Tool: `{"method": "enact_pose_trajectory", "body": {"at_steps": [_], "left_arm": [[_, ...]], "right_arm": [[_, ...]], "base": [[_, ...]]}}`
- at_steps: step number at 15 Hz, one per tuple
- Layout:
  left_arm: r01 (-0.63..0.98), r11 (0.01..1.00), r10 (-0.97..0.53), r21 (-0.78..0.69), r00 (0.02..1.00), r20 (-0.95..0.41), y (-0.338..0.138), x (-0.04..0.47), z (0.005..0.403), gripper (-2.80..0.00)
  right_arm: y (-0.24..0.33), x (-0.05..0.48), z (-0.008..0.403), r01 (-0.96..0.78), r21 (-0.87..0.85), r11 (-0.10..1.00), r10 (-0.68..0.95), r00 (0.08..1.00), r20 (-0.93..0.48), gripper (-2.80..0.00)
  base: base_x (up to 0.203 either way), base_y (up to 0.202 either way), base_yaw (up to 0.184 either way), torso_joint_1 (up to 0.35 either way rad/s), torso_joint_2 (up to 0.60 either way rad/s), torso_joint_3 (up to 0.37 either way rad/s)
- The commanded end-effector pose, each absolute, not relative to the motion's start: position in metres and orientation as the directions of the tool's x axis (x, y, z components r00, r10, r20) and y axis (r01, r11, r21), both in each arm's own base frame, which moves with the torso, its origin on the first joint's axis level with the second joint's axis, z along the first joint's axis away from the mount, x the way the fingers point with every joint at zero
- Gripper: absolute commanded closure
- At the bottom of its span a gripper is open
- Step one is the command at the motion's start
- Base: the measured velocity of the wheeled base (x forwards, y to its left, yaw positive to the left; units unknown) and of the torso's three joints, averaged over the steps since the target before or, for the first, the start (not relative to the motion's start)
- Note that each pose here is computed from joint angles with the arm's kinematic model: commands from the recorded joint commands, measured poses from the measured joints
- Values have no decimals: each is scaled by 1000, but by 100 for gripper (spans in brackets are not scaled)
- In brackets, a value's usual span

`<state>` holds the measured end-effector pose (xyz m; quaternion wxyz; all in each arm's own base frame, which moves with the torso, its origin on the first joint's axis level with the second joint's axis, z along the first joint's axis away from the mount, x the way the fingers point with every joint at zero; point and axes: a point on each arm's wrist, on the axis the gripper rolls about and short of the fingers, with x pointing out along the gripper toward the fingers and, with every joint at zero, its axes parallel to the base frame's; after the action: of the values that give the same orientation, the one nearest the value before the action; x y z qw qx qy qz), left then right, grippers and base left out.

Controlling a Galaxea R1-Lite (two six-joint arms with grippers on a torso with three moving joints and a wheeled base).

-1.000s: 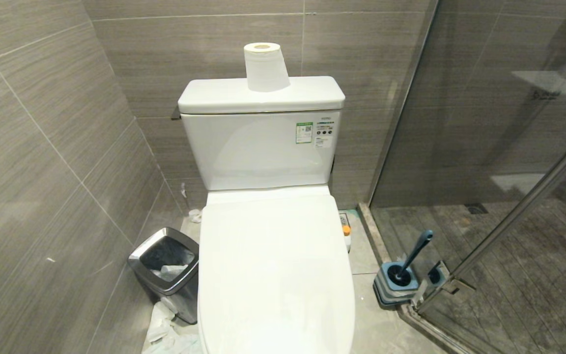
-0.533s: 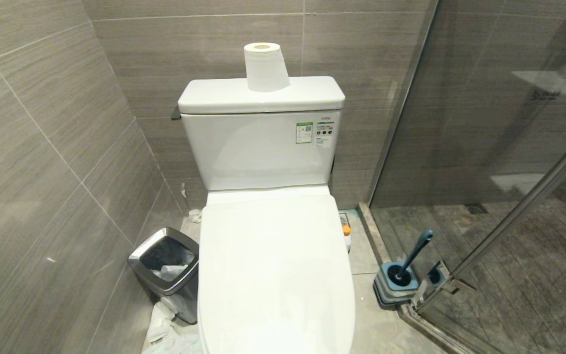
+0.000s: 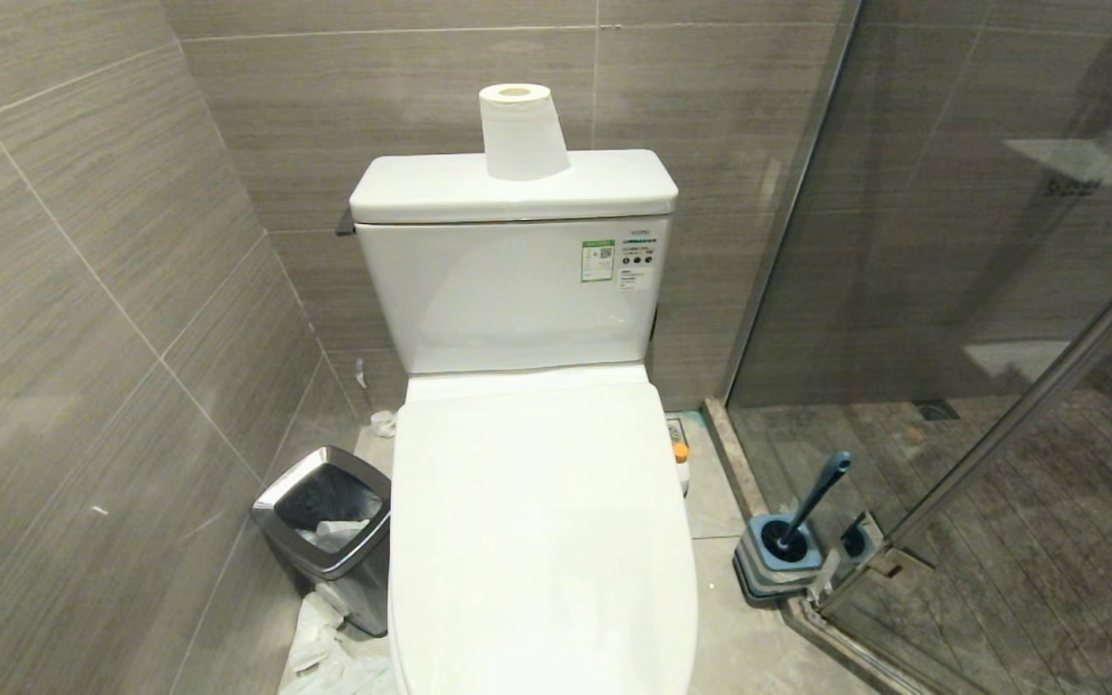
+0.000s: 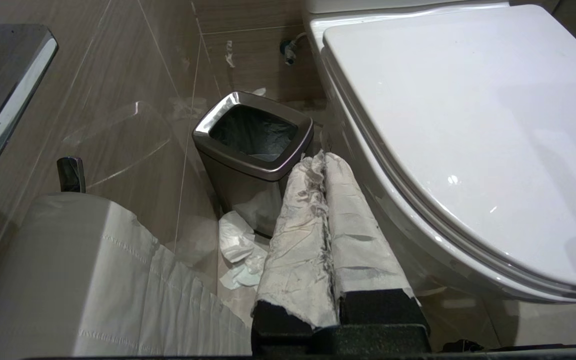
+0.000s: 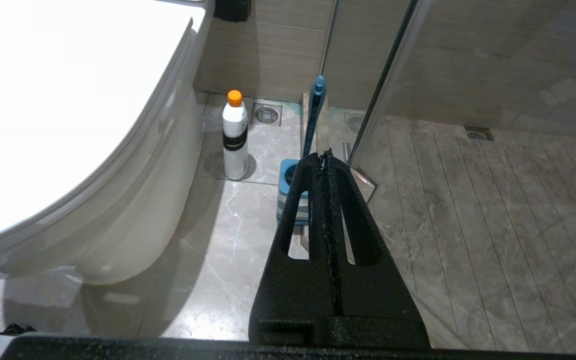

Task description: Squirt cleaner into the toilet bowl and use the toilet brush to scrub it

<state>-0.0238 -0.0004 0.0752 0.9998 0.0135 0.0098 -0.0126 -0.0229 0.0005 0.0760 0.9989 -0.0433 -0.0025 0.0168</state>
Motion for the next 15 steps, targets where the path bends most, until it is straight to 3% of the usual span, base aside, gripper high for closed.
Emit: {"method": "enact_pose_trajectory", "body": {"at_steps": [1,15], "left_arm": [[26,999,-25,27,999,-21,0,-24,75,0],[25,999,-25,26,999,-23,0,-24,75,0]], "right_arm": [[1,-23,76,-35,-87,996,35,999,3,0],[1,-23,76,-35,-89,995,35,999,2,0]], "base": [[0,0,0,0,0,0],[0,0,0,0,0,0]]}}
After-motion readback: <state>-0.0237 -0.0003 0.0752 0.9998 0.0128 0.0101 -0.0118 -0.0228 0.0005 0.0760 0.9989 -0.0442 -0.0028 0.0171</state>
